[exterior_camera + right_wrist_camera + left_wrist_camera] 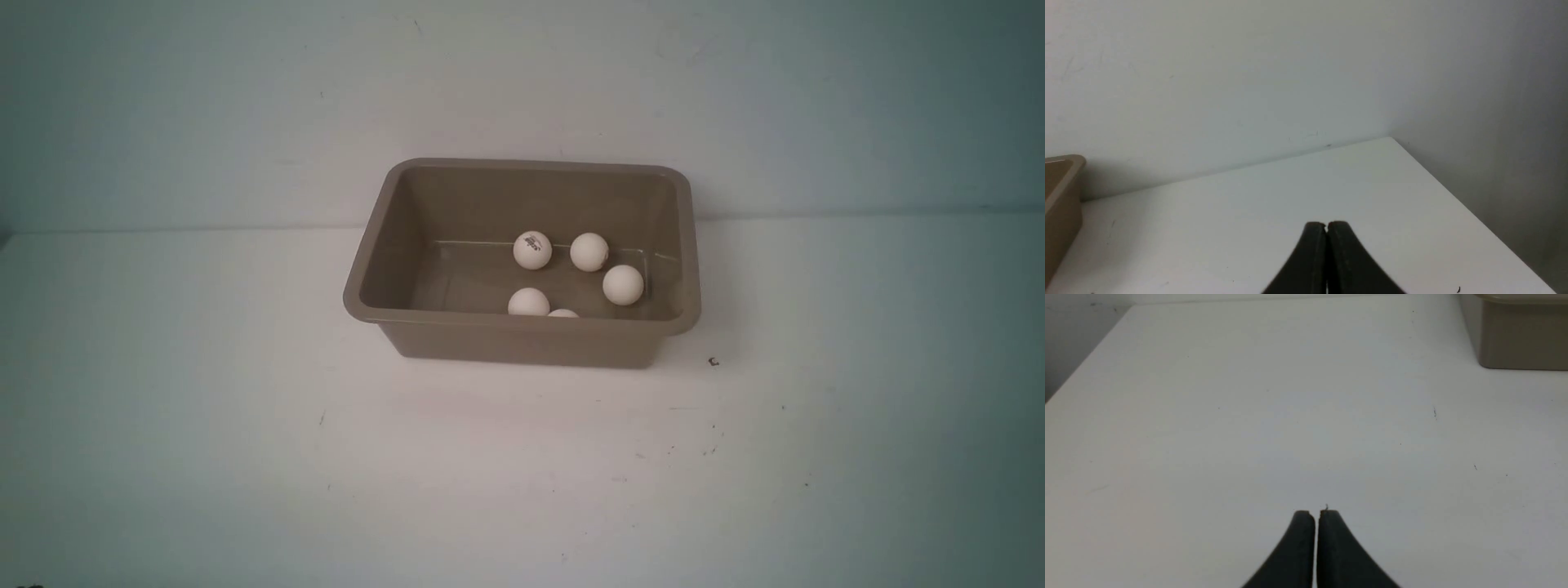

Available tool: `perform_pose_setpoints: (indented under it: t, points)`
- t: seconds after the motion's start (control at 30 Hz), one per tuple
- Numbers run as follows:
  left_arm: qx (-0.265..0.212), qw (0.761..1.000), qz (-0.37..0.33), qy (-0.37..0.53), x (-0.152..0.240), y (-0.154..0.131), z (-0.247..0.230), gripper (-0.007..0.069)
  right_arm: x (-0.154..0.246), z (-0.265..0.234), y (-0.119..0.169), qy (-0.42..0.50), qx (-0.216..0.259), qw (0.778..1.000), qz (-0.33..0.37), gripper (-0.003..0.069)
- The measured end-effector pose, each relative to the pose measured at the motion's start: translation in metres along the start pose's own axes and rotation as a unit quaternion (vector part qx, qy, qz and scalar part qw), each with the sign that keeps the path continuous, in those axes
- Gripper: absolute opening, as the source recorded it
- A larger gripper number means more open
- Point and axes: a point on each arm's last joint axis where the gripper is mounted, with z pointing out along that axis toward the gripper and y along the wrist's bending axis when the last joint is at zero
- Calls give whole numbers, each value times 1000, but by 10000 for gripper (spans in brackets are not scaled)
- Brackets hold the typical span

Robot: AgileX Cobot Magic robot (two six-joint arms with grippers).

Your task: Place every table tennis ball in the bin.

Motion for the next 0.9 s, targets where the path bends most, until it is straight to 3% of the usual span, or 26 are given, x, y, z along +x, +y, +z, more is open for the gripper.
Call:
perform_pose_setpoints:
  t: [0.2,0.9]
  points:
    - [0,1000,0,0,0,0,0,-4,18,-1,-1,4,-3,1000,4,-16]
    - [0,1000,0,0,0,0,0,-4,15,-3,4,-33,-32,999,19,-16]
